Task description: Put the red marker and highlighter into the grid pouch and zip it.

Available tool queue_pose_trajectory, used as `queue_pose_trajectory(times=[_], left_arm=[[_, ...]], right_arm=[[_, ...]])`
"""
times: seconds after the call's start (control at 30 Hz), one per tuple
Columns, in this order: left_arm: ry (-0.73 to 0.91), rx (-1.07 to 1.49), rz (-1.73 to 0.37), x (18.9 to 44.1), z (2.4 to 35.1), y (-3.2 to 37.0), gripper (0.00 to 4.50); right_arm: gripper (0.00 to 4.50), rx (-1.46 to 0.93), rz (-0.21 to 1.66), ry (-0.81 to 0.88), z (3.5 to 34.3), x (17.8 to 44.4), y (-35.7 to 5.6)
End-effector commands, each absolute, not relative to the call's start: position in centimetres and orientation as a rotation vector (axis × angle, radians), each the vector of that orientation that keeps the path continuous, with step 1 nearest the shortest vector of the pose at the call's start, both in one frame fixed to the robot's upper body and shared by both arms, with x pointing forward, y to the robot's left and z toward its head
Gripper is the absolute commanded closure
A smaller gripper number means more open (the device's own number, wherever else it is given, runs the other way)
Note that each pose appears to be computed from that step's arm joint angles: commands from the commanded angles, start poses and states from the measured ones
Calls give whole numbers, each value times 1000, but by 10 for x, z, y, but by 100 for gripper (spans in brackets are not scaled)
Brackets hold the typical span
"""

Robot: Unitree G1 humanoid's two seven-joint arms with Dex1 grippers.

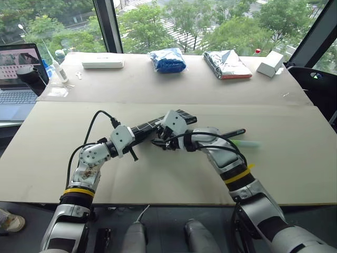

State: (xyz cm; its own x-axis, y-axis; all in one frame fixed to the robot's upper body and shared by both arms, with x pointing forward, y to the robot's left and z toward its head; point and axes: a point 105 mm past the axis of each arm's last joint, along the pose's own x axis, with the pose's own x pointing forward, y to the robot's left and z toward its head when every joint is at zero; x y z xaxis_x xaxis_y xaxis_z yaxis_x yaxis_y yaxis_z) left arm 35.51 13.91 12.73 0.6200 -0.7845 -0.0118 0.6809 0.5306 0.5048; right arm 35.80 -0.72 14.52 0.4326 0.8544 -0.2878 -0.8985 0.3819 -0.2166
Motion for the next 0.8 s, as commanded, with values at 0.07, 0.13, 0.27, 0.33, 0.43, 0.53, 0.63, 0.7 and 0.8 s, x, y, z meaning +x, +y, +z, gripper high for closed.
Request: queue_pose_trajectory(times=[0.07,0.13,0.27,0.33,0.43,0.53,0.63,0.7,0.8], left_arm=[[-272,501,-891,355,136,135,450],[-274,497,-893,355,137,134,450],[-276,491,-901,354,136,132,450],[-276,488,-905,354,136,131,450],[-277,483,-912,353,136,130,450],[-277,481,-916,353,136,130,450],[-279,482,-917,354,138,130,450],[-281,482,-917,354,139,131,450],[-281,482,-918,354,140,131,450]], right_arm=[[97,-269,1254,128,167,330,-28],[97,-273,1310,129,173,315,-49],[97,-324,1249,65,196,312,-104],[97,-396,1103,19,208,329,-135],[97,-516,919,68,205,347,-186],[97,-597,842,147,193,349,-226],[97,-610,820,212,181,347,-252],[97,-618,799,259,173,345,-268],[97,-592,778,290,168,344,-283]])
